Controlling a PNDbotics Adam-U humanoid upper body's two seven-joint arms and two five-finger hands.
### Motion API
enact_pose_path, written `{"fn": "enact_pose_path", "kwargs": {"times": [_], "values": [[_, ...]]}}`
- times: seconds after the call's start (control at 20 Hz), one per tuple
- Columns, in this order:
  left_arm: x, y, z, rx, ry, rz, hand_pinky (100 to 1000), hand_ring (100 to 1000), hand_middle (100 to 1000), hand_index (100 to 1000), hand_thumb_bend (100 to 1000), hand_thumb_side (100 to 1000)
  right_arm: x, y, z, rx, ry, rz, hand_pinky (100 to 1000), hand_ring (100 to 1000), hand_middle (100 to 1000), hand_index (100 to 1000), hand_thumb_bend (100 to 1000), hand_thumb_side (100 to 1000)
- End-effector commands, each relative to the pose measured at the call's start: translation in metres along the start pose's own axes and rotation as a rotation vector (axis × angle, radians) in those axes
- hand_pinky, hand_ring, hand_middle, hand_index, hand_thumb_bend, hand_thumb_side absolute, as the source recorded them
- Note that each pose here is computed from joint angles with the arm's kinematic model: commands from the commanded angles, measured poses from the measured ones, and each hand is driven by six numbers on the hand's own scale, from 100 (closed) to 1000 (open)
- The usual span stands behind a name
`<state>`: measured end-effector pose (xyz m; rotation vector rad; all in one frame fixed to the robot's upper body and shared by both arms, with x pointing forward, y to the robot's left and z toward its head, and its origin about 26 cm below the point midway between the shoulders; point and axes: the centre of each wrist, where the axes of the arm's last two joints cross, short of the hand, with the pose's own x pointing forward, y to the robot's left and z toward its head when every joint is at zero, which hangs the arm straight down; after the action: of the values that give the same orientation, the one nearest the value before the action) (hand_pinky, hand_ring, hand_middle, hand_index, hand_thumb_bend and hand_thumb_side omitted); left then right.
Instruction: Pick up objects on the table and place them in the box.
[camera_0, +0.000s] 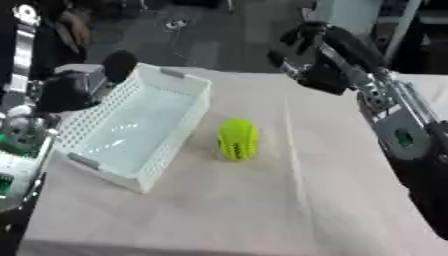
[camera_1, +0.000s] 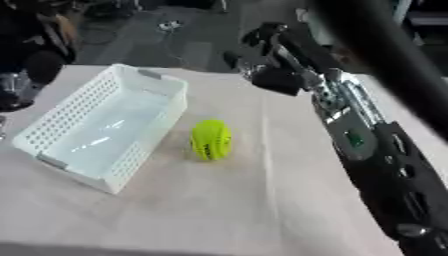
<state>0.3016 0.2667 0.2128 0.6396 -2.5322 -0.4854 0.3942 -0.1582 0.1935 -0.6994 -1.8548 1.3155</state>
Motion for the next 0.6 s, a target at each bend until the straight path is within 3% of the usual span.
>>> {"fn": "enact_pose_path", "kwargs": {"times": [0.05,0.6], "values": [[0.004,0.005,-0.007,0.013,-0.038,-0.010,625,557,753,713,592,700,0.007,0.003,-0.005,-0.014,-0.020,-0.005,369,651,716,826,460,1000],[0.005,0.004,-0.010,0.031,-0.051,-0.006,628,559,753,713,591,704,0.031,0.032,-0.015,0.031,-0.070,-0.050,352,645,724,831,495,1000]]}}
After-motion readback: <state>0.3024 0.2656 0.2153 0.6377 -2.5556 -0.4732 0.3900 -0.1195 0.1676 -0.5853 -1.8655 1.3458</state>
